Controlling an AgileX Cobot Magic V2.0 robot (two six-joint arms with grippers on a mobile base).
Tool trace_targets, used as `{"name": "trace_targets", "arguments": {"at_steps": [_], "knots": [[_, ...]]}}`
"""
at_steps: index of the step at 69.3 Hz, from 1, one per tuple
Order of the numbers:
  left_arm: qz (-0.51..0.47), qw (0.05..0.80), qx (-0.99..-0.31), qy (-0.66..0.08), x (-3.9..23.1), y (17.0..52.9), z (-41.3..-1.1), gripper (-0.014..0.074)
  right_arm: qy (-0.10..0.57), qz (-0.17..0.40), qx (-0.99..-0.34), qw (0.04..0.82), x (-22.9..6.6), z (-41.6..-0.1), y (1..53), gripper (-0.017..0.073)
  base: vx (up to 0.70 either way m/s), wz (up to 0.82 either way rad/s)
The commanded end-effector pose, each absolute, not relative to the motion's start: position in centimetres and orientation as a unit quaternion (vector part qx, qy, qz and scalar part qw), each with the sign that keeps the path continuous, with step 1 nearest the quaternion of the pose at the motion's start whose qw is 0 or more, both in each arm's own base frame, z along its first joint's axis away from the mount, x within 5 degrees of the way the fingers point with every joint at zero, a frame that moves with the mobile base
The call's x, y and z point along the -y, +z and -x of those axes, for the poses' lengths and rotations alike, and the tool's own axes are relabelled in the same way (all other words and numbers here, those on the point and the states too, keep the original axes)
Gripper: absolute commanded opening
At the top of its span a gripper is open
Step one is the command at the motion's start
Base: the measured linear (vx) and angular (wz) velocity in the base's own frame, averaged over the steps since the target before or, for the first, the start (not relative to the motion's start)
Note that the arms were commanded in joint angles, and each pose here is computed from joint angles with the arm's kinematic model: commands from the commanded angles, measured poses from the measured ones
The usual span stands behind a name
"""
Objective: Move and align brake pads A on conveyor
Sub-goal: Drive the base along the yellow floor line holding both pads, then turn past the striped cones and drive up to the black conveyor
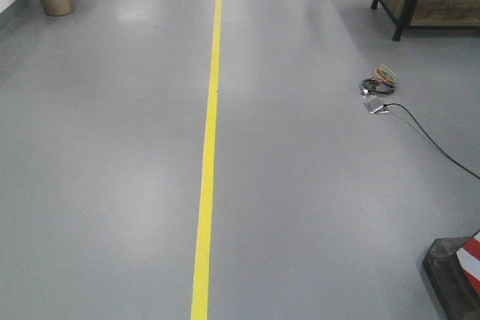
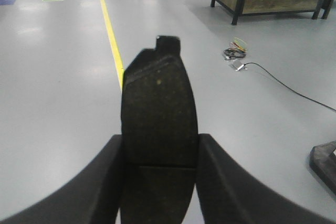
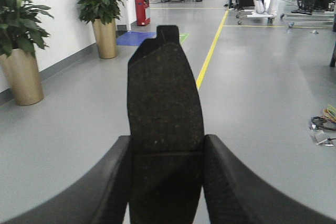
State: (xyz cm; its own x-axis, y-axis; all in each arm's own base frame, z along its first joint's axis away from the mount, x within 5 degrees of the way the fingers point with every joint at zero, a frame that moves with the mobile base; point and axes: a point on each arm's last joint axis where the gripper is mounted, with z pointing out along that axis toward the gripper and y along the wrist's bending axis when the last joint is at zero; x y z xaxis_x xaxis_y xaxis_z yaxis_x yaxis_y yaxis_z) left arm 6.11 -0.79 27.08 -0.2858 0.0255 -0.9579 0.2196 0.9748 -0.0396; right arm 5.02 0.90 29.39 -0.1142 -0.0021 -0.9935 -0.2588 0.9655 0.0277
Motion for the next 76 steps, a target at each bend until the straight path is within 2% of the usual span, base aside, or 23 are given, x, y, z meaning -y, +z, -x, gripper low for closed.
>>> {"name": "trace_targets", "arguments": {"at_steps": [1, 24, 76], "knots": [[-0.087, 0.630, -0.765, -0.098, 1.13, 28.70, -6.21, -0.0006, 0.100, 0.098, -0.698, 0.702, -1.04, -4.96, 31.15, -0.0004, 0.44, -0.19], [-0.087, 0.630, -0.765, -0.098, 1.13, 28.70, -6.21, -0.0006, 0.100, 0.098, -0.698, 0.702, -1.04, -4.96, 31.15, -0.0004, 0.35, -0.43], [-0.087, 0.630, -0.765, -0.098, 1.13, 28.70, -6.21, -0.0006, 0.100, 0.098, -0.698, 0.702, -1.04, -4.96, 31.15, -0.0004, 0.20, -0.75]]}}
